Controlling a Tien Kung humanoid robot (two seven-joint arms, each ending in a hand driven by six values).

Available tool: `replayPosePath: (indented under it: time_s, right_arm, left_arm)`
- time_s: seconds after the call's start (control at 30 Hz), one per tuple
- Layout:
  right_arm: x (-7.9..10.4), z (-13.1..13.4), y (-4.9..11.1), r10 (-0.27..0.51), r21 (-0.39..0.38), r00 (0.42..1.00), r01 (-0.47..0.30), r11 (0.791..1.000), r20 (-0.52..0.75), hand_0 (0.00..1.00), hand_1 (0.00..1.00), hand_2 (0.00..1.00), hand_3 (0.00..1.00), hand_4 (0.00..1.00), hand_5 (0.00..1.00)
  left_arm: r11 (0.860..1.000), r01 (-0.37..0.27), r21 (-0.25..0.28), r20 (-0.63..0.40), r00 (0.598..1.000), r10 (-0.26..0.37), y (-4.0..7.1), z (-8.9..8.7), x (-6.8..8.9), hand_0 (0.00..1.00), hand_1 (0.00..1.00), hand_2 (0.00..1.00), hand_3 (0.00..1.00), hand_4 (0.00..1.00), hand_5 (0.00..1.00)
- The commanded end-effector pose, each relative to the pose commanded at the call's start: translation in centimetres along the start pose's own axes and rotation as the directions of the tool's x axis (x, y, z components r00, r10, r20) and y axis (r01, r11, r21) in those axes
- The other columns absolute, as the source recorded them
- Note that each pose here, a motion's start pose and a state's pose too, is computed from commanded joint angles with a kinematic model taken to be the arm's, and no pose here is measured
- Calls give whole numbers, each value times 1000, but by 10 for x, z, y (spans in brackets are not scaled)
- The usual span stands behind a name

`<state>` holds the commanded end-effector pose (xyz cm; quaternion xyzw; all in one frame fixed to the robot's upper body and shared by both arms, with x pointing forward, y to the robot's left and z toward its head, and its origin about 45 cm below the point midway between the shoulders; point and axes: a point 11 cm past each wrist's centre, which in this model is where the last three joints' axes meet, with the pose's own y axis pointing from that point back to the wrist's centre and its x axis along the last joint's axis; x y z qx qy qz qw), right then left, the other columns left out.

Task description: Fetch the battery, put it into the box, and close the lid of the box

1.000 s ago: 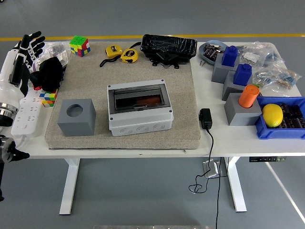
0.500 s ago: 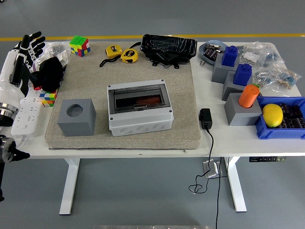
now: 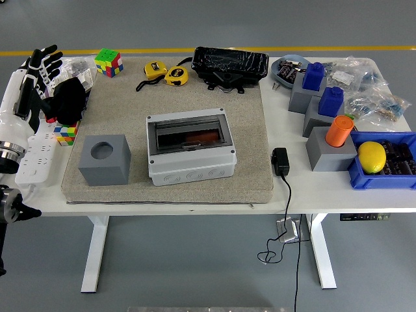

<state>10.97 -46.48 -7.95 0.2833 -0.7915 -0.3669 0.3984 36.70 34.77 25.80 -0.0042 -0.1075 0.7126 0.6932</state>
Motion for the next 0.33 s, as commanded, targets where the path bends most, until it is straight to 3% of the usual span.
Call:
replayPosePath:
  time_s: [0.33]
  right_arm:
    - [0, 1, 0, 1, -2, 1000, -1, 1000, 5, 985, 911, 833, 878, 998, 998]
  left_arm:
    - [1000, 1, 1, -2, 1000, -1, 0, -1, -1, 904, 897, 868, 863, 998, 998]
